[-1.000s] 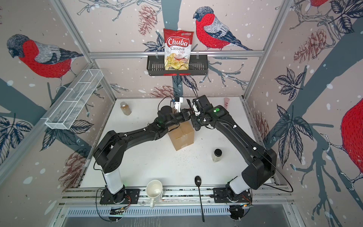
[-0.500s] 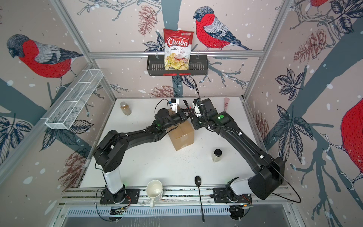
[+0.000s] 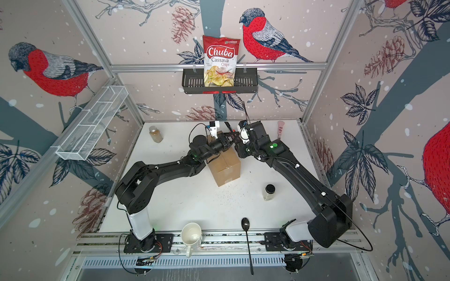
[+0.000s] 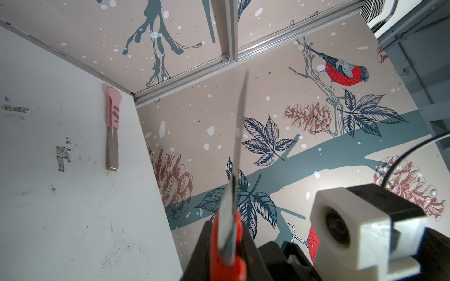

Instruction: Unpack the express box

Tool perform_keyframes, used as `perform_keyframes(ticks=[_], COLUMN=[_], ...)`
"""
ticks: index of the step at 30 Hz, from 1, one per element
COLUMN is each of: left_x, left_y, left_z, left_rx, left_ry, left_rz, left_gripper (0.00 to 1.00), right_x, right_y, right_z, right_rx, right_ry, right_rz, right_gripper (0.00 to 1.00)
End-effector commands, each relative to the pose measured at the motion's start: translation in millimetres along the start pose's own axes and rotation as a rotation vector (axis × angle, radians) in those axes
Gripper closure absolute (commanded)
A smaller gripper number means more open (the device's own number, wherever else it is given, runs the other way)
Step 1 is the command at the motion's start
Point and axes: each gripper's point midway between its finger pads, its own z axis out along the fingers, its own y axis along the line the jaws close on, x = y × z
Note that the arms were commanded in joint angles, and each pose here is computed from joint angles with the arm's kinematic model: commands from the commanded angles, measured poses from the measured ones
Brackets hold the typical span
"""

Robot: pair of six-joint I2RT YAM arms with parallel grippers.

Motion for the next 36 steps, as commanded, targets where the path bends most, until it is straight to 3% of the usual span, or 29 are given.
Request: perform_keyframes(ticks=[1, 8, 22, 28, 36], left_x=[-6.5, -7.6, -2.3, 3.8, 9.8], left_y=[-23.7, -22.9, -11.2, -3.7, -4.6], left_z=[-3.5, -6.0, -3.6, -5.6, -17.4], left_rx=[0.090, 0.090, 0.061, 0.024, -0.036], left_ry=[-0.031, -0.044, -0.029, -0.025, -0.033], left_rz=[0.001, -0.012, -0.005, 0.033, 0.116], left_gripper=[0.94, 0.94, 0.91, 0.76, 0.42], right_x=[-12.5, -21.1, -21.3, -7.8, 26.1], right_y=[2.2, 0.8, 1.3, 5.9, 1.9], right_z=[0.4, 0.3, -3.5, -2.6, -4.9], right_rx=[-0.015, -0.010, -0.026, -0.045, -0.005], right_ry=[-0.057, -0.113, -0.111, -0.016, 0.133], right_rz=[-0.001, 0.007, -0.001, 0.010, 0.084], right_gripper=[0.56, 0.59, 0.87, 0.94, 0.96])
